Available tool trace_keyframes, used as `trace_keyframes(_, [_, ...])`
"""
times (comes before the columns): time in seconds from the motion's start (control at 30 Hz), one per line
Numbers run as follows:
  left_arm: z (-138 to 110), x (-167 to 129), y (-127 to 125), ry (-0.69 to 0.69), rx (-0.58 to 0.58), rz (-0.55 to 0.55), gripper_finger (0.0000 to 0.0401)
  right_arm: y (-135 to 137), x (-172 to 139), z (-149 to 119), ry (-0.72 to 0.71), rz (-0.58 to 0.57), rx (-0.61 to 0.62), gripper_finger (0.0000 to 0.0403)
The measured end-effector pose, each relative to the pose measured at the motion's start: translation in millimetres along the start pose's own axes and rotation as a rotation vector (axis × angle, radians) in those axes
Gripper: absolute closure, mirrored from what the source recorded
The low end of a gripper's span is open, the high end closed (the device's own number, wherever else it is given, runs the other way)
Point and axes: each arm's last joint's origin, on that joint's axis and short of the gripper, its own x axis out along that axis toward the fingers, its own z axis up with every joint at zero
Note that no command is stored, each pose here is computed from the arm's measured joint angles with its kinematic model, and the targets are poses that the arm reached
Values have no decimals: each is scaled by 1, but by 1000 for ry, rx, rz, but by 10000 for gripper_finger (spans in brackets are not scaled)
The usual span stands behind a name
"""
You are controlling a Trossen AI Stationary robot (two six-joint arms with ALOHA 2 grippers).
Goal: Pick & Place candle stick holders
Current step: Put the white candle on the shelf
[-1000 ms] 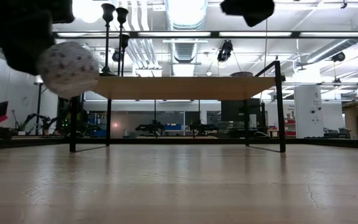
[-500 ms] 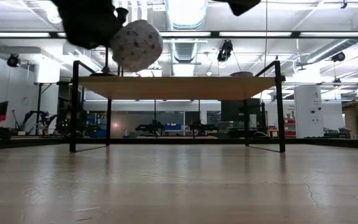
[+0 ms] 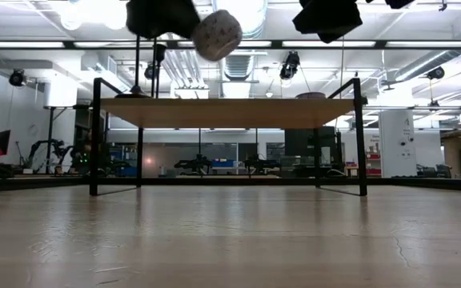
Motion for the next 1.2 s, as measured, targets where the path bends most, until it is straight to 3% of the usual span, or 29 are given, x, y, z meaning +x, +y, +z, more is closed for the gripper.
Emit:
trace_keyframes(0.43, [33, -27, -12, -45, 13, -112, 401, 0, 1, -7, 17, -2, -7, 170])
trace_keyframes(0.57, [23, -19, -15, 44, -2, -107, 401, 0, 1, -4, -12, -1, -31, 170])
trace_keyframes(0.87, [-27, 32, -44, 327, 13, -63, 401, 1, -2, 9, -60, 4, -94, 174])
trace_keyframes(1.07, [-46, 67, -55, 378, 40, -25, 401, 7, -3, 9, -55, 20, -104, 185])
trace_keyframes(1.2, [-49, 81, -63, 352, 61, -67, 401, 6, -2, 6, -31, 20, -110, 193])
